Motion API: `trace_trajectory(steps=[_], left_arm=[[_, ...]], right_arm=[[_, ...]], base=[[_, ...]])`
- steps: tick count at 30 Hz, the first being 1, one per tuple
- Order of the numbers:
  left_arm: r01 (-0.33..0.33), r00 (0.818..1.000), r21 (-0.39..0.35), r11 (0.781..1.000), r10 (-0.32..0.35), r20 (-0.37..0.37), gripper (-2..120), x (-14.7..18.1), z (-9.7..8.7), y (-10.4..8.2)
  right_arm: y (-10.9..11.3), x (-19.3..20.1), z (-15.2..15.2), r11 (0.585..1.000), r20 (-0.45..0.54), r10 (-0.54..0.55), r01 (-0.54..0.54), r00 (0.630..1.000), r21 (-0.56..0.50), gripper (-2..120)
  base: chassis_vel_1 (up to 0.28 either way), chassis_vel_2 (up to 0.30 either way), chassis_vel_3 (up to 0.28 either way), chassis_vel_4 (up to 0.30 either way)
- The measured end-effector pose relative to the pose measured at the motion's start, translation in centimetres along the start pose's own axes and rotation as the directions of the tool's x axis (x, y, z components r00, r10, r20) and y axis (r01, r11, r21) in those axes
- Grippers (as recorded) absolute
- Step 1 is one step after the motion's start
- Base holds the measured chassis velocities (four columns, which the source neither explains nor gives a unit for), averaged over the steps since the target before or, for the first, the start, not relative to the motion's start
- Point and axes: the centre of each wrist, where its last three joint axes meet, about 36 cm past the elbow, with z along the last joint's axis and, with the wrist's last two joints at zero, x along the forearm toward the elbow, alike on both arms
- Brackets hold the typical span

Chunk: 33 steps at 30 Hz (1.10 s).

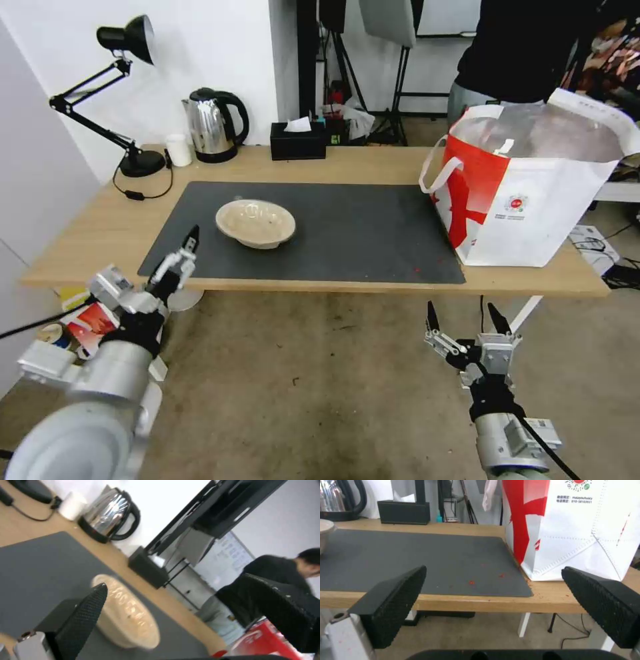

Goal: Pick up the trash from the table and place it into the takeout bag.

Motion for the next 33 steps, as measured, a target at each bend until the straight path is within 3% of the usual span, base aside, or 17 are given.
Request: trace_trajectory(steps=[7,16,24,33], left_arm=[[-0.041,0.999,0.052,0.998,0.041,0.001,100,-0.9,-1.8,-0.5],[-0.050,0.995,0.124,0.991,0.060,-0.081,100,-3.1,-4.1,-0.7],[-0.064,0.980,0.191,0.979,0.098,-0.175,100,-5.4,-7.3,-1.5],[-0.068,0.975,0.204,0.977,0.109,-0.196,100,-5.9,-8.1,-1.7]], right_arm=[[0.0,0.0,0.0,1.000,0.000,0.000,0.000,1.000,0.000,100],[0.0,0.0,0.0,1.000,0.000,0.000,0.000,1.000,0.000,100],[0.0,0.0,0.0,1.000,0.000,0.000,0.000,1.000,0.000,100],[0.0,0.0,0.0,1.000,0.000,0.000,0.000,1.000,0.000,100]], base=[[0.000,0.000,0.000,0.000],[0.000,0.000,0.000,0.000],[0.000,0.000,0.000,0.000],[0.000,0.000,0.000,0.000]])
